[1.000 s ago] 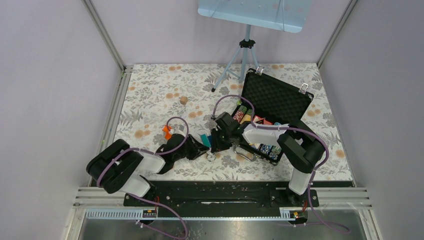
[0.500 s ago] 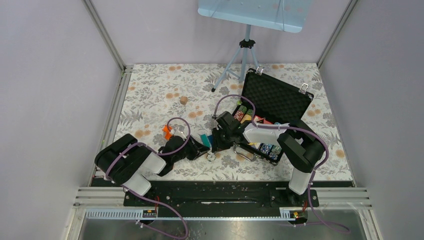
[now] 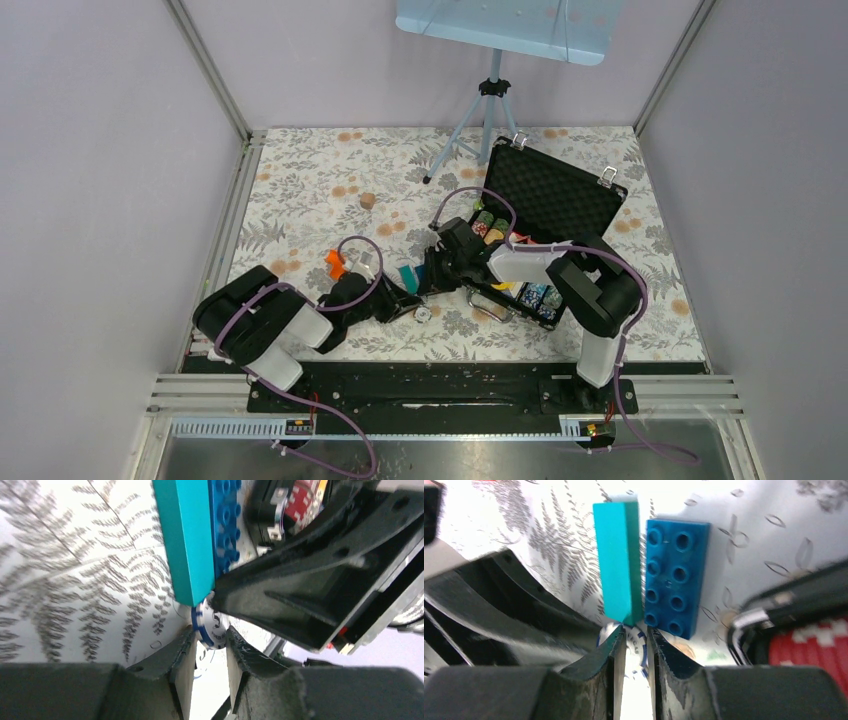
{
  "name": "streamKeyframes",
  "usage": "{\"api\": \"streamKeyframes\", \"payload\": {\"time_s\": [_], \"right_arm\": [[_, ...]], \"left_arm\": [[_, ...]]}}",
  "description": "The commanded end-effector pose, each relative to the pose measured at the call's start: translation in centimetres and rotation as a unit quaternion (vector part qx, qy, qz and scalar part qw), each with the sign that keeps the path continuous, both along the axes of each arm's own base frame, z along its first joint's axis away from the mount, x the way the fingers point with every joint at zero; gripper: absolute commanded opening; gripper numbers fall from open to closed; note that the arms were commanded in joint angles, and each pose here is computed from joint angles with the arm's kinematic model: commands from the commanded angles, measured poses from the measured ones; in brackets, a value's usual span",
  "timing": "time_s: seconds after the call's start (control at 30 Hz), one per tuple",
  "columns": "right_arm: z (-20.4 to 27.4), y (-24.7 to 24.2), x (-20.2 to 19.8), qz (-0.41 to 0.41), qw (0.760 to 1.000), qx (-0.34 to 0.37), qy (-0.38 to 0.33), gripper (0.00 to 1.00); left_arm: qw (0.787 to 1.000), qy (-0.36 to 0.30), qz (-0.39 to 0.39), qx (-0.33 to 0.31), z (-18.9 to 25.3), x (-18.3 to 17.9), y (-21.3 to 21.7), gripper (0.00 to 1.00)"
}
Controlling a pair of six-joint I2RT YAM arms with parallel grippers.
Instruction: Pack up texas hold em set
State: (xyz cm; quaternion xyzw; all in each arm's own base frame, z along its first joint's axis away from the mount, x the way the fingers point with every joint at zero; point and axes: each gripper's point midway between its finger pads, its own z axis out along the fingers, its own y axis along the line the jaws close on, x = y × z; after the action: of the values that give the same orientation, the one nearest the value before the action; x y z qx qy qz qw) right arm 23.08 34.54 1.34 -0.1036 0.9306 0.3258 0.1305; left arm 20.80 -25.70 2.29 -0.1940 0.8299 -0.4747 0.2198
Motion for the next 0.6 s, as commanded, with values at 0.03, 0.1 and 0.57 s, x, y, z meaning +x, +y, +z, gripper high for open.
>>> {"api": "streamKeyframes", "payload": {"time_s": [0.03, 0.1, 0.57], "right_arm": [[-3.94, -0.12, -3.16, 0.018, 0.998, -0.017, 0.059, 0.28], [-3.99, -0.12, -3.20, 0.018, 0.998, -0.016, 0.060, 0.28], [-3.96, -0.58, -2.97, 0.013, 0.998, -0.018, 0.059, 0.28]], "left_arm": [[0.997, 0.018, -0.072, -0.011, -0.14, -2.46, -1.61, 0.28], [0.997, 0.017, -0.071, -0.010, -0.14, -2.35, -1.68, 0.28], [0.998, 0.028, -0.048, 0.019, -1.02, -1.90, -0.88, 0.21]]}}
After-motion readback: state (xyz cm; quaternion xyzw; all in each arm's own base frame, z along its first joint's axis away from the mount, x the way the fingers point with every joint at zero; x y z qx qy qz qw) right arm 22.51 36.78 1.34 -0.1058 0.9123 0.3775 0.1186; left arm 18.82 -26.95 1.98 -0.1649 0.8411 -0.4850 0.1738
